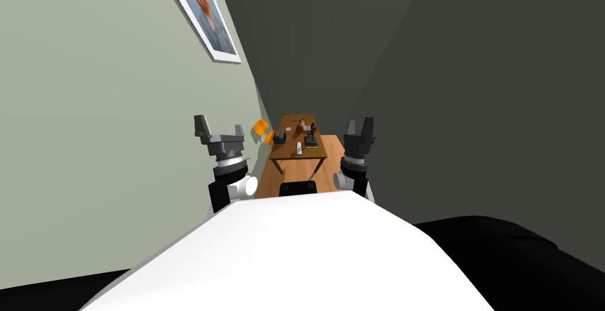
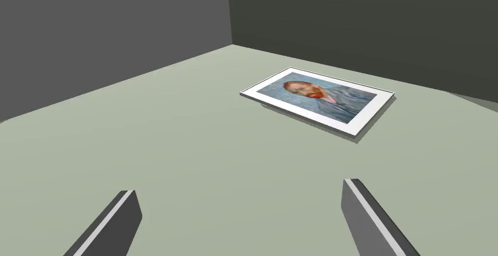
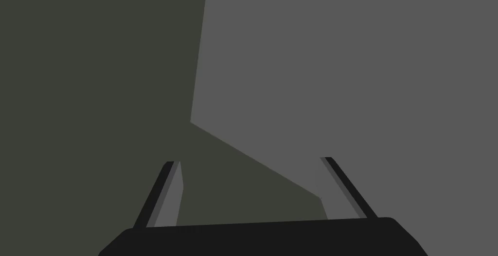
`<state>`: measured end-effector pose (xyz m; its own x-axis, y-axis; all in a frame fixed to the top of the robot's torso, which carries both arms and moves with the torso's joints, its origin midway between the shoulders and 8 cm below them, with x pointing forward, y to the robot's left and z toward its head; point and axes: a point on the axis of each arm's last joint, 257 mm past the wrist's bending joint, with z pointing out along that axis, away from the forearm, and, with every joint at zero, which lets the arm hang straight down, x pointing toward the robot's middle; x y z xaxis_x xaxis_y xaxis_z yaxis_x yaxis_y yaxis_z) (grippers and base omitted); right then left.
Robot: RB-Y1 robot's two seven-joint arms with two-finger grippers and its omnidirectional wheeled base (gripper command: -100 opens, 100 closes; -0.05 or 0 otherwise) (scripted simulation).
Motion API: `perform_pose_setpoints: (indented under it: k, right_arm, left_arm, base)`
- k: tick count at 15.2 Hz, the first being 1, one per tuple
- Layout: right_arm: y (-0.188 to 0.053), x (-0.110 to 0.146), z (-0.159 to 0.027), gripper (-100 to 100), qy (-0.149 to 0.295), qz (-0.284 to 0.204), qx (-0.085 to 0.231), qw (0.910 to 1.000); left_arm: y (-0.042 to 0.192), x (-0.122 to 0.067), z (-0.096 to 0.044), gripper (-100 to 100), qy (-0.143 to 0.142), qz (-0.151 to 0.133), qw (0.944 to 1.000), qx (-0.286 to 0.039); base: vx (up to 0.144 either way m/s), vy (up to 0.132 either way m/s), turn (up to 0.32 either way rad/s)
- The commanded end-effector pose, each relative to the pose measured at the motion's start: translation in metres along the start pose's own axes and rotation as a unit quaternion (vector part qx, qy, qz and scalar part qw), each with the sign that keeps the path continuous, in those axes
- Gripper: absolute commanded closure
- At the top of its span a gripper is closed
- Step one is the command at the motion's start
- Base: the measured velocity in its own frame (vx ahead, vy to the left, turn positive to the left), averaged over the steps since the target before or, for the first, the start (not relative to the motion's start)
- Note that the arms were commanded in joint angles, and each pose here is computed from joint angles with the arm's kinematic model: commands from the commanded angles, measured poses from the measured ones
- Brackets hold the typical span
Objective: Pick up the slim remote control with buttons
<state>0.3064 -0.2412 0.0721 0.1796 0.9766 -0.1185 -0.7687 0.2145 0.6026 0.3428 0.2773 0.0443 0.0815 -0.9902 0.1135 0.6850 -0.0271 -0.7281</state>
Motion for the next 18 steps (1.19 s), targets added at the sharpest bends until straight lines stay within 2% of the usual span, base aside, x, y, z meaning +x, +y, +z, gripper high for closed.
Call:
perform_pose_setpoints:
  k: [1, 2, 3, 4, 5, 6, 7, 8, 9, 10, 11, 12, 13, 14, 15, 16, 17, 18]
  right_arm:
    - [0.000, 0.000, 0.000, 0, 0.000, 0.000, 0.000, 1.0000]
    - [0.000, 0.000, 0.000, 0, 0.000, 0.000, 0.000, 1.0000]
    - [0.000, 0.000, 0.000, 0, 0.000, 0.000, 0.000, 1.0000]
    - [0.000, 0.000, 0.000, 0, 0.000, 0.000, 0.000, 1.0000]
    - [0.000, 0.000, 0.000, 0, 0.000, 0.000, 0.000, 1.0000]
    - [0.000, 0.000, 0.000, 0, 0.000, 0.000, 0.000, 1.0000]
    - [0.000, 0.000, 0.000, 0, 0.000, 0.000, 0.000, 1.0000]
    - [0.000, 0.000, 0.000, 0, 0.000, 0.000, 0.000, 1.0000]
    - [0.000, 0.000, 0.000, 0, 0.000, 0.000, 0.000, 1.0000]
    - [0.000, 0.000, 0.000, 0, 0.000, 0.000, 0.000, 1.0000]
    - [0.000, 0.000, 0.000, 0, 0.000, 0.000, 0.000, 1.0000]
    - [0.000, 0.000, 0.000, 0, 0.000, 0.000, 0.000, 1.0000]
    - [0.000, 0.000, 0.000, 0, 0.000, 0.000, 0.000, 1.0000]
    - [0.000, 0.000, 0.000, 0, 0.000, 0.000, 0.000, 1.0000]
    - [0.000, 0.000, 0.000, 0, 0.000, 0.000, 0.000, 1.0000]
    - [0.000, 0.000, 0.000, 0, 0.000, 0.000, 0.000, 1.0000]
    - [0.000, 0.000, 0.000, 0, 0.000, 0.000, 0.000, 1.0000]
    - [0.000, 0.000, 0.000, 0, 0.000, 0.000, 0.000, 1.0000]
  left_arm:
    - [0.006, 0.008, -0.002, -100, 0.022, 0.011, 0.9997, -0.008]
    - [0.011, 0.015, -0.003, -100, 0.038, 0.020, 0.9989, -0.016]
    - [0.012, 0.016, -0.003, -100, 0.040, 0.021, 0.9989, -0.016]
    - [0.019, 0.024, -0.007, -100, 0.061, 0.033, 0.9973, -0.026]
    - [0.019, 0.024, -0.007, -100, 0.061, 0.033, 0.9973, -0.026]
    - [0.028, 0.033, -0.011, -100, 0.083, 0.046, 0.9947, -0.037]
    - [0.028, 0.033, -0.011, -100, 0.083, 0.046, 0.9947, -0.037]
    - [0.039, 0.044, -0.017, -100, 0.108, 0.061, 0.9909, -0.050]
    - [0.039, 0.044, -0.017, -100, 0.108, 0.061, 0.9909, -0.050]
    - [0.051, 0.054, -0.025, -100, 0.135, 0.077, 0.9857, -0.064]
    - [0.051, 0.055, -0.025, -100, 0.136, 0.078, 0.9856, -0.064]
    - [0.065, 0.065, -0.034, -100, 0.163, 0.093, 0.9791, -0.080]
    - [0.065, 0.065, -0.035, -100, 0.165, 0.097, 0.9784, -0.079]
    - [0.080, 0.075, -0.046, -100, 0.191, 0.109, 0.9709, -0.096]
    - [0.080, 0.076, -0.047, -100, 0.196, 0.117, 0.9691, -0.095]
    - [0.095, 0.084, -0.060, -100, 0.221, 0.126, 0.9606, -0.113]
    - [0.096, 0.086, -0.061, -100, 0.227, 0.136, 0.9579, -0.111]
    - [0.096, 0.087, -0.061, -100, 0.228, 0.138, 0.9574, -0.111]
  base:
    - [-0.001, -0.004, -0.084]
    - [-0.003, -0.008, -0.195]
    - [-0.004, -0.005, -0.130]
    - [-0.002, -0.008, -0.102]
    - [-0.002, -0.008, -0.092]
    - [-0.002, -0.014, -0.194]
    - [-0.001, -0.010, -0.151]
    - [0.003, -0.014, -0.212]
    - [0.003, -0.011, -0.169]
    - [0.005, -0.014, -0.216]
    - [0.006, -0.012, -0.192]
    - [0.009, -0.016, -0.255]
    - [0.010, -0.014, -0.209]
    - [0.013, -0.018, -0.298]
    - [0.014, -0.013, -0.228]
    - [0.019, -0.017, -0.281]
    - [0.021, -0.013, -0.263]
    - [0.015, -0.003, -0.075]
